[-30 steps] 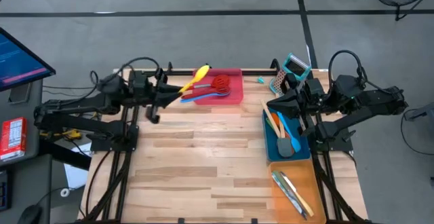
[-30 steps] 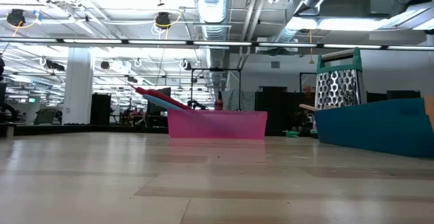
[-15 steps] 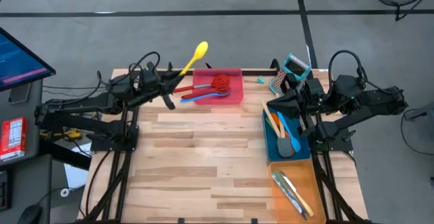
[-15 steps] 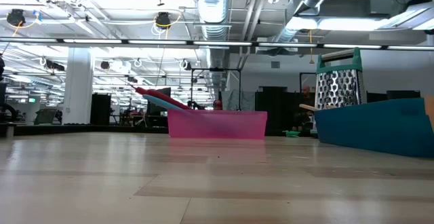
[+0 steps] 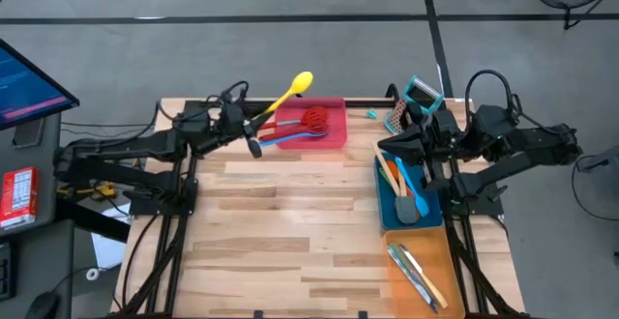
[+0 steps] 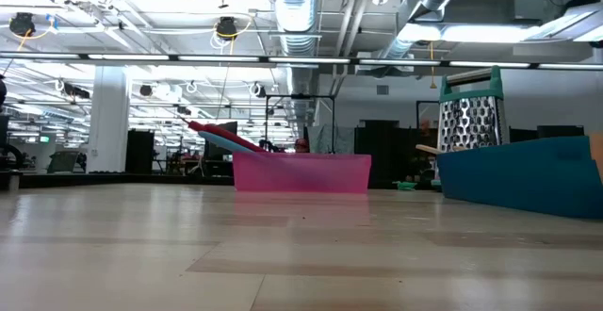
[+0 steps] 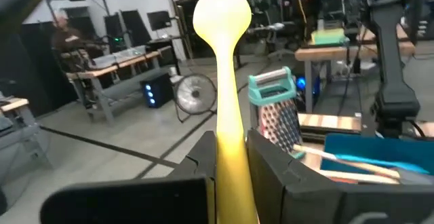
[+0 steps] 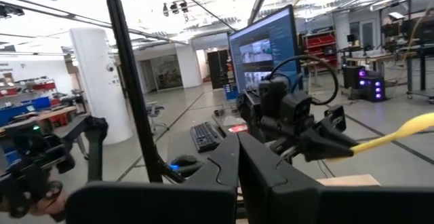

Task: Pick & Place Kitchen Items
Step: Put the yellow serving spoon into the red bin, then return to Home Position

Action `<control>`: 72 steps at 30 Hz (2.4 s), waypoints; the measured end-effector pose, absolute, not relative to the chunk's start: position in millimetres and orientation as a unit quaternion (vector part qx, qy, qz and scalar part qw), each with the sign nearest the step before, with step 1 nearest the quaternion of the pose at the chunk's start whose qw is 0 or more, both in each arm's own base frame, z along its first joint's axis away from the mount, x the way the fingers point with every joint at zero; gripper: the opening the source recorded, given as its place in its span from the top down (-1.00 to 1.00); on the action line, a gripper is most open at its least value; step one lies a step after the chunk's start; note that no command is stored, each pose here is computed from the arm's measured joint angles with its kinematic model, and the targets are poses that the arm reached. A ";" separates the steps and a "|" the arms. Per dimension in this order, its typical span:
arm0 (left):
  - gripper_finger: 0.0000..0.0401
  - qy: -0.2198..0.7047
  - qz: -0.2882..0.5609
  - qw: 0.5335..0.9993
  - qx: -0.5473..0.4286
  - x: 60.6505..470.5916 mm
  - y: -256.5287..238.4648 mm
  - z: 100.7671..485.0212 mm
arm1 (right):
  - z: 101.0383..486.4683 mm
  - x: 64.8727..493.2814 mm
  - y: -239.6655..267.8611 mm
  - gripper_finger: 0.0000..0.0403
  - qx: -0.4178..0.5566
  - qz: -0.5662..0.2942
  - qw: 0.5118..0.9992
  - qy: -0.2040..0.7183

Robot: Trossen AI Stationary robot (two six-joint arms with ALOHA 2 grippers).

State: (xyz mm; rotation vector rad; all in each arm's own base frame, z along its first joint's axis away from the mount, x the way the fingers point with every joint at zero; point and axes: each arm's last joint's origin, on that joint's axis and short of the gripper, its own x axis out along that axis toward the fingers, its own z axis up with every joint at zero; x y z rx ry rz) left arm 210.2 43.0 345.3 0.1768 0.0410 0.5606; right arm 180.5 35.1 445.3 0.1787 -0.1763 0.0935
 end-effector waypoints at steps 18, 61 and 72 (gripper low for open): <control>0.85 0.085 0.225 0.967 0.080 213.2 74.0 344.7 | 443.4 181.8 30.5 0.99 0.092 0.034 0.992 -0.080; 0.43 0.381 0.194 0.904 -0.015 263.7 169.7 212.6 | 443.3 181.8 30.6 0.99 0.092 0.034 0.992 -0.079; 0.02 0.181 0.247 0.952 -0.031 211.5 134.7 316.8 | 443.1 182.1 30.5 0.99 0.088 0.033 0.992 -0.079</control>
